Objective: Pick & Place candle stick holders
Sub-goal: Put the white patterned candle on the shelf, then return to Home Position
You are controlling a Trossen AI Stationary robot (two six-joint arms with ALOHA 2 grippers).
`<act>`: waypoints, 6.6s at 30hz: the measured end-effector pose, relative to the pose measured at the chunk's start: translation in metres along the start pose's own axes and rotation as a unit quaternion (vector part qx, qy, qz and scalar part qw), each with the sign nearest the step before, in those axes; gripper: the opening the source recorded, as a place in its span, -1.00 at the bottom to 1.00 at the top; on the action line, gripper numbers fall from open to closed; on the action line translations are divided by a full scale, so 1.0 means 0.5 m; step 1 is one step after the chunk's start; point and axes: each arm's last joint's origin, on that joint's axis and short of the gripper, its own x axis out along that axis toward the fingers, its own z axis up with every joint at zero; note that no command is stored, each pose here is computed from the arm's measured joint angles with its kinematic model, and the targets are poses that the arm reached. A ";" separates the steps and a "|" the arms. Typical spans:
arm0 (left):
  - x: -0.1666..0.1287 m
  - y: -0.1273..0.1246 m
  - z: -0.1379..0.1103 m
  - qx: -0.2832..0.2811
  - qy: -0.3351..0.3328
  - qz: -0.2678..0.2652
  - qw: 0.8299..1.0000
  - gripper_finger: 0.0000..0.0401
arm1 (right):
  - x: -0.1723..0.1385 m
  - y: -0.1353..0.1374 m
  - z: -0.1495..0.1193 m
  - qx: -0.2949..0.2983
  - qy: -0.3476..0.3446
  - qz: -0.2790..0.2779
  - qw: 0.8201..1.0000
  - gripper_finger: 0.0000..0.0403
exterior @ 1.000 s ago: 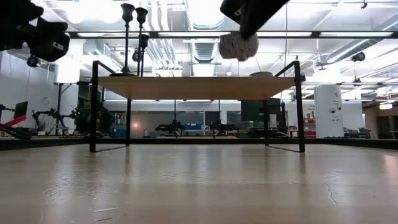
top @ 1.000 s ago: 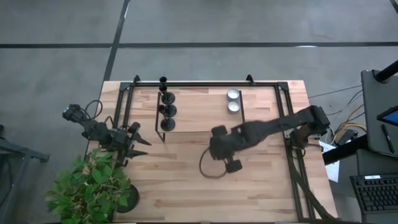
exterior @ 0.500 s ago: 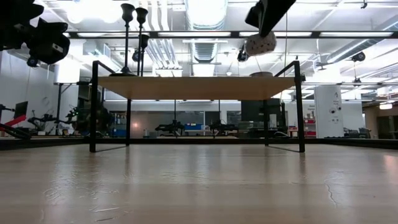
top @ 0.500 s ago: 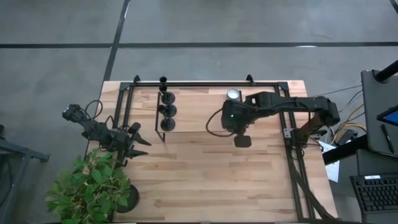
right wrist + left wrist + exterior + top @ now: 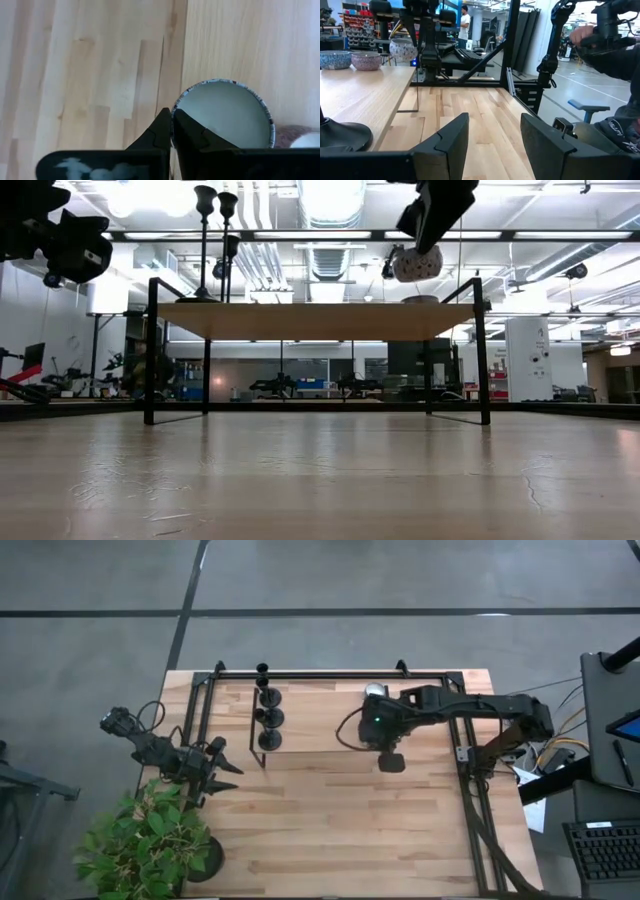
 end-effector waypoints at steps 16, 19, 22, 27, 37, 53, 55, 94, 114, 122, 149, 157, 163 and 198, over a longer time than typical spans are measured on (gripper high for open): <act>0.000 0.000 0.000 0.000 0.000 0.000 1.000 -0.12 | 0.043 -0.038 -0.085 0.046 -0.027 0.005 0.999 -0.96; 0.000 0.000 0.000 0.001 0.000 0.000 1.000 -0.12 | 0.046 -0.038 -0.089 0.046 -0.036 0.003 0.998 -0.96; 0.000 0.000 0.000 0.001 0.000 0.000 1.000 -0.12 | 0.045 -0.037 -0.092 0.049 -0.040 0.002 0.998 -0.96; 0.000 0.000 0.000 0.001 0.000 0.000 1.000 -0.12 | 0.039 -0.035 -0.096 0.059 -0.045 0.001 0.997 -0.96; 0.000 0.000 0.000 0.001 0.000 0.000 1.000 -0.12 | 0.017 -0.032 -0.101 0.064 -0.064 -0.005 0.996 -0.88; 0.000 0.000 0.000 0.001 0.000 0.000 1.000 -0.12 | -0.021 -0.027 -0.100 0.052 -0.098 -0.013 0.994 -0.49; 0.000 0.000 0.000 0.001 0.000 0.000 1.000 -0.12 | -0.033 -0.025 -0.105 0.051 -0.110 -0.015 0.992 -0.48; 0.000 0.000 0.001 0.022 -0.002 0.000 1.000 -0.12 | 0.115 0.042 -0.439 -0.017 -0.466 0.047 0.883 -0.96; -0.009 0.006 0.022 0.102 -0.056 0.044 0.992 -0.12 | 0.159 0.042 -0.459 -0.053 -0.492 0.034 0.868 -0.96; -0.009 0.010 0.017 0.149 -0.041 0.076 0.985 -0.12 | 0.154 0.039 -0.456 -0.035 -0.503 0.015 0.863 -0.96; -0.009 0.010 0.017 0.146 -0.040 0.077 0.985 -0.12 | 0.157 0.039 -0.457 -0.017 -0.496 0.026 0.868 -0.96; -0.009 0.010 0.017 0.146 -0.040 0.077 0.985 -0.12 | 0.157 0.039 -0.457 -0.016 -0.496 0.027 0.868 -0.96; -0.009 0.010 0.017 0.146 -0.040 0.077 0.985 -0.12 | 0.157 0.039 -0.457 -0.016 -0.496 0.027 0.868 -0.96; -0.009 0.010 0.017 0.146 -0.040 0.077 0.985 -0.12 | 0.157 0.039 -0.457 -0.016 -0.496 0.027 0.868 -0.96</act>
